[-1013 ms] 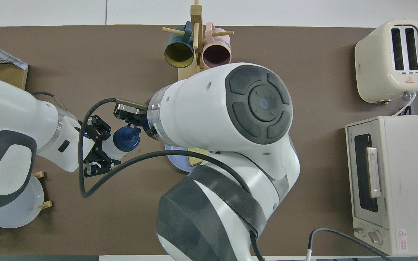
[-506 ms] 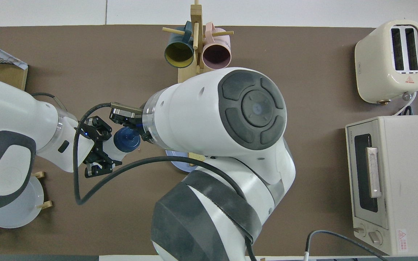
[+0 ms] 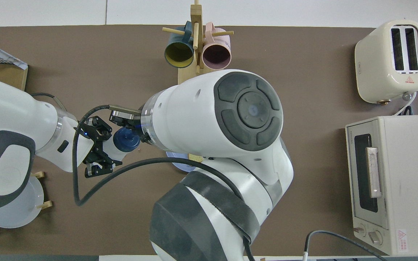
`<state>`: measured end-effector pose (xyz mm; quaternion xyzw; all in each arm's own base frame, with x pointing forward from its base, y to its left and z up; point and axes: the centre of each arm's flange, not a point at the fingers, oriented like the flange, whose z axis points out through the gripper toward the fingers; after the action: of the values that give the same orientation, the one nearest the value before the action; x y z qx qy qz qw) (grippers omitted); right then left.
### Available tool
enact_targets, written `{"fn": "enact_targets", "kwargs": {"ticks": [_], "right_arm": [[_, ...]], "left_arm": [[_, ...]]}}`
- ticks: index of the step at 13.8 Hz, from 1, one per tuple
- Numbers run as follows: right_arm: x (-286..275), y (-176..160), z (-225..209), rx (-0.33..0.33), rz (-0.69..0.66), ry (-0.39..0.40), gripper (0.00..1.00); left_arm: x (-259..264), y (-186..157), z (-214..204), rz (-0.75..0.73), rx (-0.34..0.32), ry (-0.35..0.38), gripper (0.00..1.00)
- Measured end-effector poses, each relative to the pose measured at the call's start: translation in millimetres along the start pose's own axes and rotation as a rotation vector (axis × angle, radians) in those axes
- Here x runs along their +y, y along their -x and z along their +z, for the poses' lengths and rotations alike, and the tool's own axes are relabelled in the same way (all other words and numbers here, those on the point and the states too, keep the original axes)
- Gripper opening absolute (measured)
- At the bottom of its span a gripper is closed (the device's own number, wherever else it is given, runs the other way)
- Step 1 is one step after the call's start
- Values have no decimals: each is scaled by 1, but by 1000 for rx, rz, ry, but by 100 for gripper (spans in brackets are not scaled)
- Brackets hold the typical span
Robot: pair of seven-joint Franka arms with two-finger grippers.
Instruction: Put bread on plate and add seasoning
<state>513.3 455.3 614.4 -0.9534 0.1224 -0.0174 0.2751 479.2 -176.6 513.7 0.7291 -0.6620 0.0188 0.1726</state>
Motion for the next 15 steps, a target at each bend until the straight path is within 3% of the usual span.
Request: {"fn": "enact_targets", "kwargs": {"ticks": [1,2,3,10,12,15], "right_arm": [[0,0,0,0,0,0,22],[1,-1,0,2,0,2,12],[1,-1,0,2,1,2,10],[1,-2,-1,3,3,2,10],[2,-4,-1,4,6,2,4],[5,-8,-2,-9,28,-8,4]], "left_arm": [[0,0,0,-1,3,1,46],[0,1,0,-2,4,1,46],[0,1,0,-3,5,3,46],[0,1,1,-4,8,5,46],[1,0,1,-3,9,6,46],[1,0,0,-4,13,5,46]]}}
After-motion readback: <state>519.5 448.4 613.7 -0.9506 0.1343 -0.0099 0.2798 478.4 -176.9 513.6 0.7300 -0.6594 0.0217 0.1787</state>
